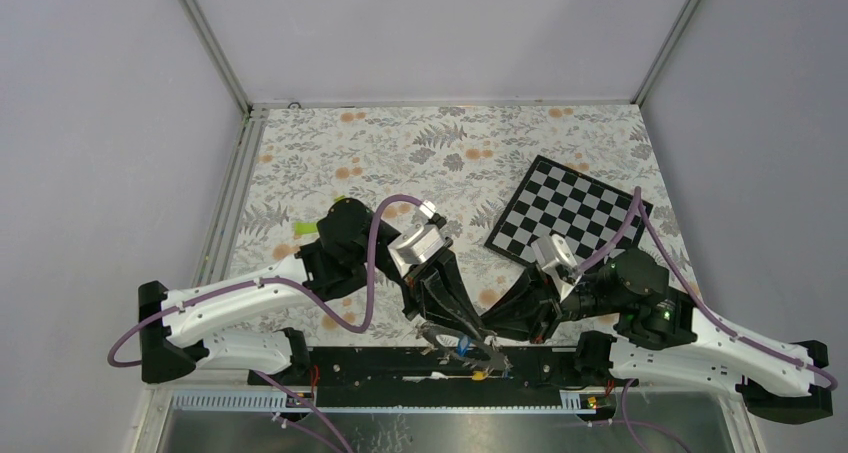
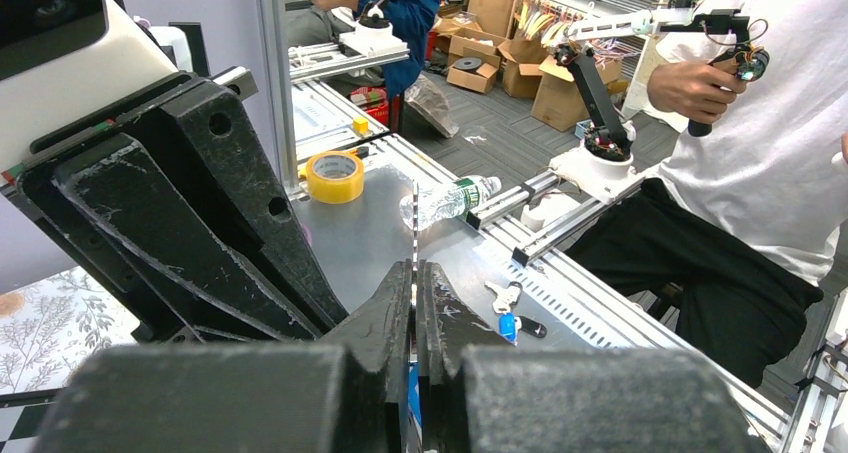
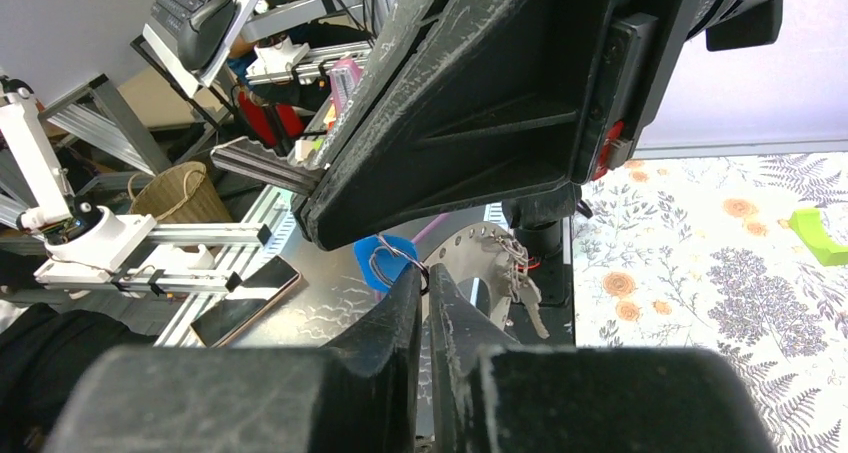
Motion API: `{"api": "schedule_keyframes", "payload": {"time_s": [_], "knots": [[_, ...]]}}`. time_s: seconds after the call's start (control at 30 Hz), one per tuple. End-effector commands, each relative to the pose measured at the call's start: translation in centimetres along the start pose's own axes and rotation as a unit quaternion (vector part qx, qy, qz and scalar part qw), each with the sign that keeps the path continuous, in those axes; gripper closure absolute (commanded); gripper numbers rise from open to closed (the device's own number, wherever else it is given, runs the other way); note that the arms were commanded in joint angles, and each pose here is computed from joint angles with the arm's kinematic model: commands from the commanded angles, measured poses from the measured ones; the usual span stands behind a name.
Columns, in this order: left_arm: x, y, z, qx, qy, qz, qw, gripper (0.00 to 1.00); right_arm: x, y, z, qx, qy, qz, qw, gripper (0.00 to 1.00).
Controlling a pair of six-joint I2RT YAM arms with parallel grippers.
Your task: Remove the keys from the keyring
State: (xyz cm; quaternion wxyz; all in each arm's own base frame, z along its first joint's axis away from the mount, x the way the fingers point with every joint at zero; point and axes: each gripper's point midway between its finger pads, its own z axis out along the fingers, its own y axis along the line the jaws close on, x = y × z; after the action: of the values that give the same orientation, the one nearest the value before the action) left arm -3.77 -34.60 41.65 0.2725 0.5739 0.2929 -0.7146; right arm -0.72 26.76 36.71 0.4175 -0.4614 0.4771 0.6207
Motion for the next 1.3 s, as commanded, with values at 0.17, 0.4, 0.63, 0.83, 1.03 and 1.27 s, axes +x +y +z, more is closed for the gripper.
{"api": "schedule_keyframes", "payload": {"time_s": [0.17, 0.4, 0.63, 0.83, 1.03, 1.27], "knots": [[-3.4, -1.5, -0.2, -0.004, -0.033, 0.068, 0.997, 0.97, -2.5, -0.7, -1.0, 0.043, -0.057, -0.012, 0.997, 1.0], [-3.4, -1.3, -0.2, -0.007, -0.032, 0.068, 0.997, 0.97, -4.5, -0.8, -1.9, 0.064, -0.101, -0.009, 0.993, 1.0], [-3.3, -1.2, -0.2, -0.01, -0.032, 0.069, 0.997, 0.97, -6.0, -0.4, -2.6, 0.065, -0.143, -0.006, 0.988, 1.0], [-3.1, -1.2, -0.4, -0.014, -0.033, 0.069, 0.997, 0.97, -7.6, 0.5, -3.1, 0.052, -0.176, -0.003, 0.983, 1.0], [-3.0, -1.2, -0.4, -0.015, -0.032, 0.067, 0.997, 0.98, -8.8, 1.2, -3.8, 0.041, -0.211, 0.001, 0.977, 1.0], [-2.7, -1.0, -0.4, -0.018, -0.032, 0.065, 0.997, 0.98, -9.8, 2.0, -4.4, 0.025, -0.236, 0.002, 0.971, 1.0]]}}
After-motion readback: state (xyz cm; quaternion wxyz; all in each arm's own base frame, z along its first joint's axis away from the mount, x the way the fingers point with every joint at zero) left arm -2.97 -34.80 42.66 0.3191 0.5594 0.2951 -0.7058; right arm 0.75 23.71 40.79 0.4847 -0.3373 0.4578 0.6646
